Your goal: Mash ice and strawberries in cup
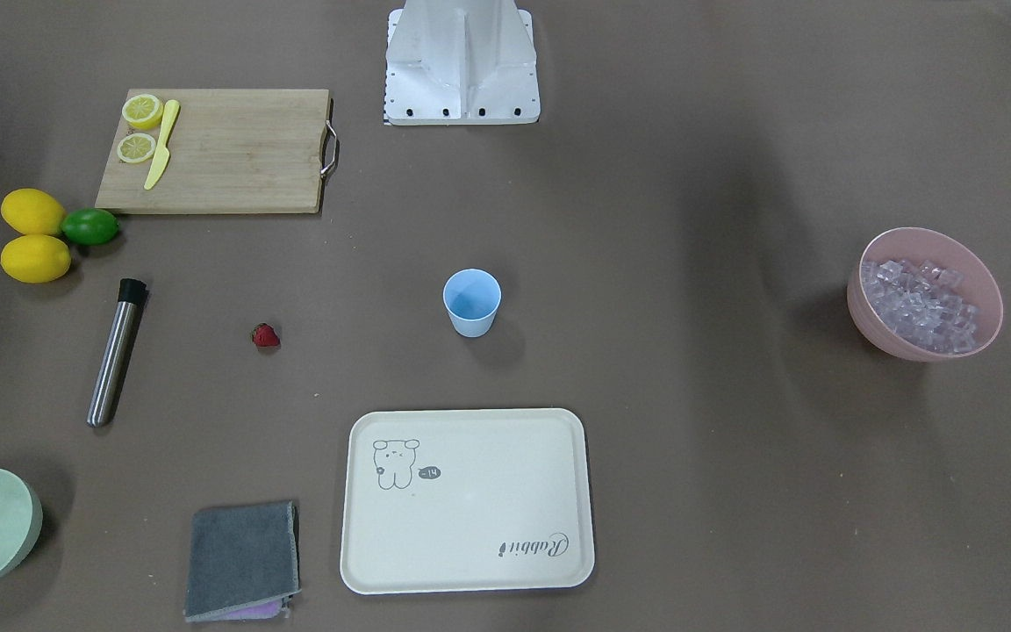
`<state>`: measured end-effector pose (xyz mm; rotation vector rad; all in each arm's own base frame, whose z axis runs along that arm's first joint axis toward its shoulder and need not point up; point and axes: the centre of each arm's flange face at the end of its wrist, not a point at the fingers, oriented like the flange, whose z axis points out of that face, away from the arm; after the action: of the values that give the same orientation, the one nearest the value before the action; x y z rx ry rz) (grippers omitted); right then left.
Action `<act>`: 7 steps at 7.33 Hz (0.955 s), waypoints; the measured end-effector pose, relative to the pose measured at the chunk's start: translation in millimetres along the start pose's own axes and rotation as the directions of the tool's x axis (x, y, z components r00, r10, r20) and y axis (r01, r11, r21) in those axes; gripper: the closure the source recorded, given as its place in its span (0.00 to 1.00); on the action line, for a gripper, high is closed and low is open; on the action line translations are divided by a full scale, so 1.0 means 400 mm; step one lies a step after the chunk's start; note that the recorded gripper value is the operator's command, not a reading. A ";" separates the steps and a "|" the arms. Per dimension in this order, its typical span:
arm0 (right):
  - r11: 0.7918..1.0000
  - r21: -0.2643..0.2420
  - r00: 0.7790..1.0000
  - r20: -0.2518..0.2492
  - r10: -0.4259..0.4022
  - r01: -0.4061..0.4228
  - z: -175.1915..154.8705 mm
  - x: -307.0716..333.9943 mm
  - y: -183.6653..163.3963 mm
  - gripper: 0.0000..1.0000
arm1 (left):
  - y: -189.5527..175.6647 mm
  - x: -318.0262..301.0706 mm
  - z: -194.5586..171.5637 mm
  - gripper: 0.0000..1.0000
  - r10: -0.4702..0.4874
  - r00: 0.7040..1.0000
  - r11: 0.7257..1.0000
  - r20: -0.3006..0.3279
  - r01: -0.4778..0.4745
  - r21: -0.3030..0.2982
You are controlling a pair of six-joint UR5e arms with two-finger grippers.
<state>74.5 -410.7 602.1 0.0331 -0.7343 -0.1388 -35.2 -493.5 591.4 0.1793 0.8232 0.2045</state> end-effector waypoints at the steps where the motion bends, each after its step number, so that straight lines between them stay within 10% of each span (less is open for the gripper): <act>1: 1.000 0.000 1.000 -0.002 0.000 0.000 0.000 0.000 0.000 0.00 | 0.000 0.001 0.001 0.03 0.002 1.000 1.000 -0.001 -0.002 0.000; 7: 1.000 -0.002 1.000 0.000 0.001 -0.001 0.005 0.003 0.000 0.00 | 0.001 0.002 0.005 0.02 0.003 1.000 1.000 -0.004 -0.003 -0.003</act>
<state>74.1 -410.8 604.4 0.0311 -0.7338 -0.1389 -33.0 -492.9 592.3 0.1772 0.8262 0.2090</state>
